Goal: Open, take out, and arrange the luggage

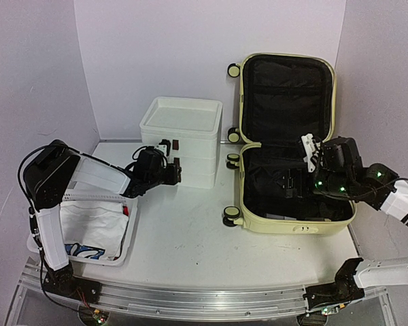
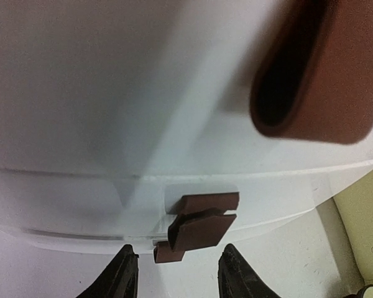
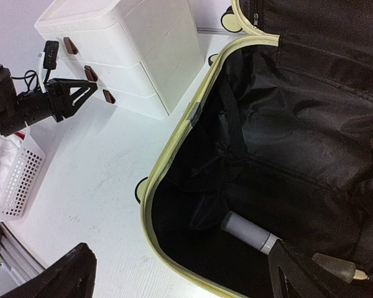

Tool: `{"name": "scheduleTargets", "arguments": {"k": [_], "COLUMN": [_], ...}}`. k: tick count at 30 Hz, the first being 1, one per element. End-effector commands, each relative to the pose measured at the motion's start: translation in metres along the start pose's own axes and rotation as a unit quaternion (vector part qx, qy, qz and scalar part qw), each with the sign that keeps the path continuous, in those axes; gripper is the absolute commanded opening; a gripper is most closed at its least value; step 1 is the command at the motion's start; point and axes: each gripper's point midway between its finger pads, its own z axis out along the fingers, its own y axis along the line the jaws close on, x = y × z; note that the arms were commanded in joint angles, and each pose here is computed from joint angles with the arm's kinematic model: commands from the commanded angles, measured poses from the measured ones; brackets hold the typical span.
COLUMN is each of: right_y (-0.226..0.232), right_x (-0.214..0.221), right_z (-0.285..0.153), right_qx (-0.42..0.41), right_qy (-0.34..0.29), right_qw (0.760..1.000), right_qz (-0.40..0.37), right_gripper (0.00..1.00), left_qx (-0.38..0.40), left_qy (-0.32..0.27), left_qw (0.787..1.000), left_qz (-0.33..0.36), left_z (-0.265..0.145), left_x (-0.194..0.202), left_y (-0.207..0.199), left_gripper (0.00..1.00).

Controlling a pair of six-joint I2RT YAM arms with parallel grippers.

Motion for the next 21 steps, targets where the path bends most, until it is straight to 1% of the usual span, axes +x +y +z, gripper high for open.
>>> {"name": "scheduleTargets", "arguments": {"k": [1,6,9,12,17,21], "right_y": [-0.0020,-0.0064,-0.0090,-0.0100,-0.0092,-0.0095], "right_x": [-0.0055,-0.0016,0.0008,0.0017,0.0011,0.0009], "right_z": [-0.0090,-0.0126,-0.0141,-0.0141,-0.0142,-0.0142], "right_qx": [0.005,0.013,0.017,0.019,0.017,0.019], "right_qy": [-0.016,-0.014,-0.015,-0.015,-0.014,-0.015], "right_qw": [1.000,1.000,1.000,1.000,1.000,1.000], "right_qz": [-0.005,-0.007,-0.008,-0.008,-0.009,-0.009], "right_gripper": [0.98,0.98,0.98,0.98,0.98,0.98], "left_qx": [0.007,0.010,0.007,0.009,0.009,0.019], "left_qy": [-0.064,-0.069,-0.071,-0.071,-0.072,-0.070], "left_qw": [0.998,0.997,0.997,0.997,0.997,0.997], "left_qz": [-0.011,-0.015,-0.013,-0.012,-0.012,-0.013], "left_z": [0.0022,0.0039,0.0040,0.0047,0.0041,0.0007], "left_x": [-0.0430,-0.0473,-0.0488,-0.0483,-0.0500,-0.0499], "left_y": [-0.0128,-0.0148,-0.0144,-0.0152,-0.0152,-0.0185], "left_gripper": [0.44,0.45,0.42,0.34,0.16,0.07]}}
